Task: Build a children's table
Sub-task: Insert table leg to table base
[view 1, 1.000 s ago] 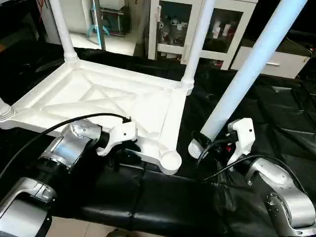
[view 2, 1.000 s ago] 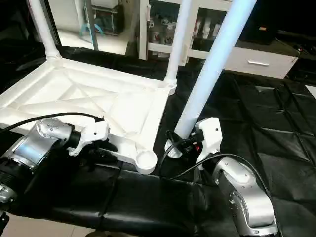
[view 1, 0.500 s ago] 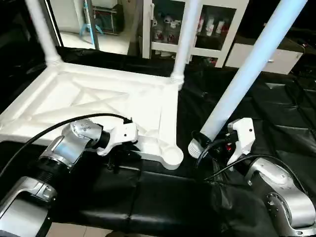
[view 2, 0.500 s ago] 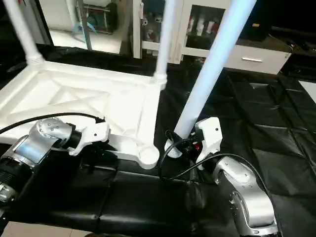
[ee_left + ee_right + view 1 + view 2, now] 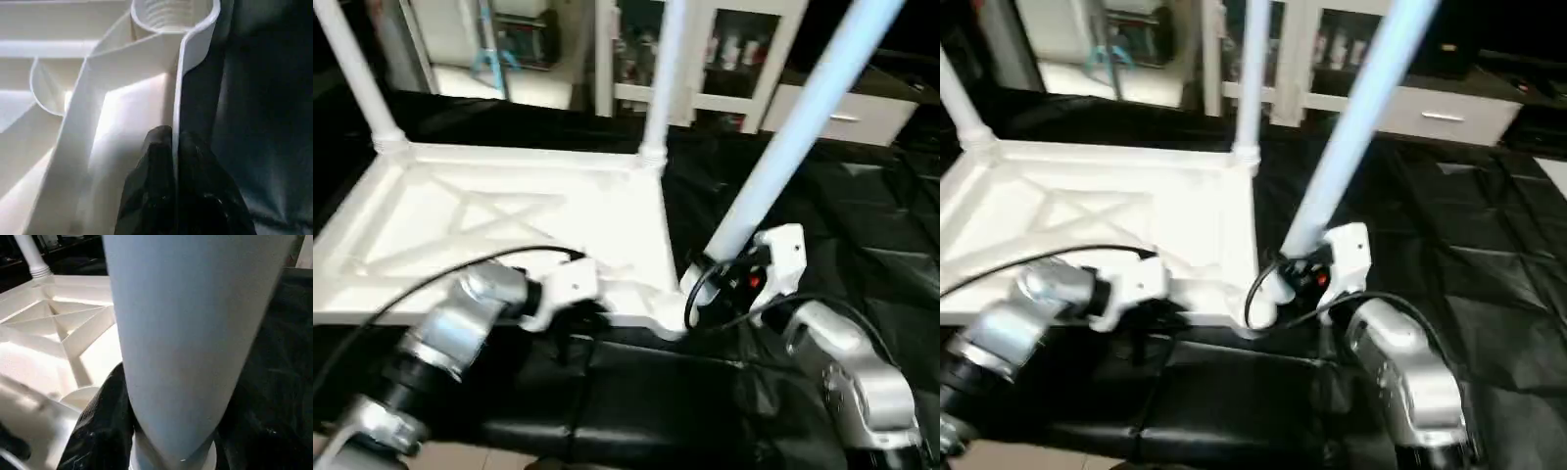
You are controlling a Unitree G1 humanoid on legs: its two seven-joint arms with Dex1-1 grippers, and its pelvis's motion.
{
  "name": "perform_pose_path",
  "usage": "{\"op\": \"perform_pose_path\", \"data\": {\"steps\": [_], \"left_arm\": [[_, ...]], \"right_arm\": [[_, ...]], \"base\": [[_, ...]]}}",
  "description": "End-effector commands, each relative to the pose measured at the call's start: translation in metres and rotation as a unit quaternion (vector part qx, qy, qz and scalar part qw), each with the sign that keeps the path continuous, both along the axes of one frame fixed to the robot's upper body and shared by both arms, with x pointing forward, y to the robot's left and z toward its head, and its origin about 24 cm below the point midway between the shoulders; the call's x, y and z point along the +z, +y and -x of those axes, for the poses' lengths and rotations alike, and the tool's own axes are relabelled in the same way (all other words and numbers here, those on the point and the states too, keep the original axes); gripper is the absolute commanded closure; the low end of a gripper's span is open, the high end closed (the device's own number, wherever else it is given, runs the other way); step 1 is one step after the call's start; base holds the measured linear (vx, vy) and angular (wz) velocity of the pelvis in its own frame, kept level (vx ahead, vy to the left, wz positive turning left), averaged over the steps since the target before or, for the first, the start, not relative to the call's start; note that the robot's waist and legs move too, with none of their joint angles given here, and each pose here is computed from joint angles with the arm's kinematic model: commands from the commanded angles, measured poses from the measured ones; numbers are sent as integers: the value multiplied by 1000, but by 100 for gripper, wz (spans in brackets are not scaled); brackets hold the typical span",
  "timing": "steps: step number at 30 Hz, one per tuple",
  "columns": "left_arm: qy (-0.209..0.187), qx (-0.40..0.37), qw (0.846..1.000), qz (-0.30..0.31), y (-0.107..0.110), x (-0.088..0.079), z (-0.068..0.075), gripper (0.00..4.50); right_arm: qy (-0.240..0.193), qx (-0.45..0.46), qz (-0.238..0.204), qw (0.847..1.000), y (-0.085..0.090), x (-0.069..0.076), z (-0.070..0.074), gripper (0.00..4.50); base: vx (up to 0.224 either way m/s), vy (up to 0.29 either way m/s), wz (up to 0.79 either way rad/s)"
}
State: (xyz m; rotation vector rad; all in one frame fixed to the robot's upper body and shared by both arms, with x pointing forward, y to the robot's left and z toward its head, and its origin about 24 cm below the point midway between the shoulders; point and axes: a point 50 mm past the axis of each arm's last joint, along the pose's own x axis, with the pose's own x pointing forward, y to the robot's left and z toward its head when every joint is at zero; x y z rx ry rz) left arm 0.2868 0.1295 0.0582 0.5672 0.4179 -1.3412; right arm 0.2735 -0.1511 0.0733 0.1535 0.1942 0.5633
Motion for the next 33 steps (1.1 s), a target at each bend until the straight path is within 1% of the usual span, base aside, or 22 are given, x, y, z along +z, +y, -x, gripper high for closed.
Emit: {"op": "perform_pose_path", "data": {"steps": [1, 3, 5, 6, 10, 12, 13, 16, 18, 21, 22, 27, 28, 30, 31, 32, 33], "left_arm": [[9, 28, 998, 46, -13, -7, 2, 448], [10, 44, 998, 50, -14, -8, 1, 448], [11, 45, 998, 48, -14, -8, 2, 448], [12, 46, 998, 36, -11, -10, 3, 448], [15, 32, 999, 8, -9, -15, 6, 448], [16, 24, 1000, -5, -8, -16, 7, 448], [15, 18, 1000, -21, -7, -17, 7, 448], [20, 14, 999, -35, -5, -18, 7, 448], [20, 14, 999, -35, -5, -17, 5, 448], [13, 13, 999, -35, -5, -15, 4, 448], [13, 5, 999, -41, -3, -14, 4, 448], [15, -5, 999, -50, 1, -14, 6, 448], [19, -12, 999, -49, 1, -14, 6, 448], [21, -18, 998, -50, 0, -14, 7, 448], [22, -21, 998, -51, 1, -13, 7, 448], [22, -21, 998, -51, 1, -13, 7, 448], [23, -23, 998, -54, 1, -13, 7, 448]], "right_arm": [[8, 86, -54, 995, 22, 4, 4, 265], [15, 114, -53, 992, 25, 4, 4, 265], [15, 119, -50, 992, 25, 5, 3, 265], [15, 138, -49, 989, 25, 8, 3, 265], [19, 163, -60, 985, 26, 14, 2, 265], [21, 182, -67, 981, 29, 18, 3, 265], [21, 201, -71, 977, 33, 21, 5, 265], [28, 222, -75, 972, 37, 21, 7, 265], [31, 231, -62, 970, 38, 18, 7, 265], [26, 225, -50, 973, 36, 16, 4, 265], [19, 211, -51, 976, 32, 19, -1, 265], [-8, 209, -51, 977, 24, 38, -7, 265], [-15, 211, -42, 976, 20, 43, -8, 265], [-18, 217, -30, 976, 18, 45, -9, 265], [-18, 225, -15, 974, 16, 46, -9, 265], [-18, 225, -15, 974, 16, 46, -9, 265], [-13, 233, 0, 972, 14, 45, -8, 265]], "base": [[0, 0, 0], [0, 0, 0], [0, 0, 0], [0, 0, 0], [0, 0, 0], [0, 0, 0], [0, 0, 0], [0, 0, 0], [0, 0, 0], [0, 0, 0], [0, 0, 0], [0, 0, 0], [0, 0, 0], [0, 0, 0], [0, 0, 0], [0, 0, 0], [0, 0, 0]]}}
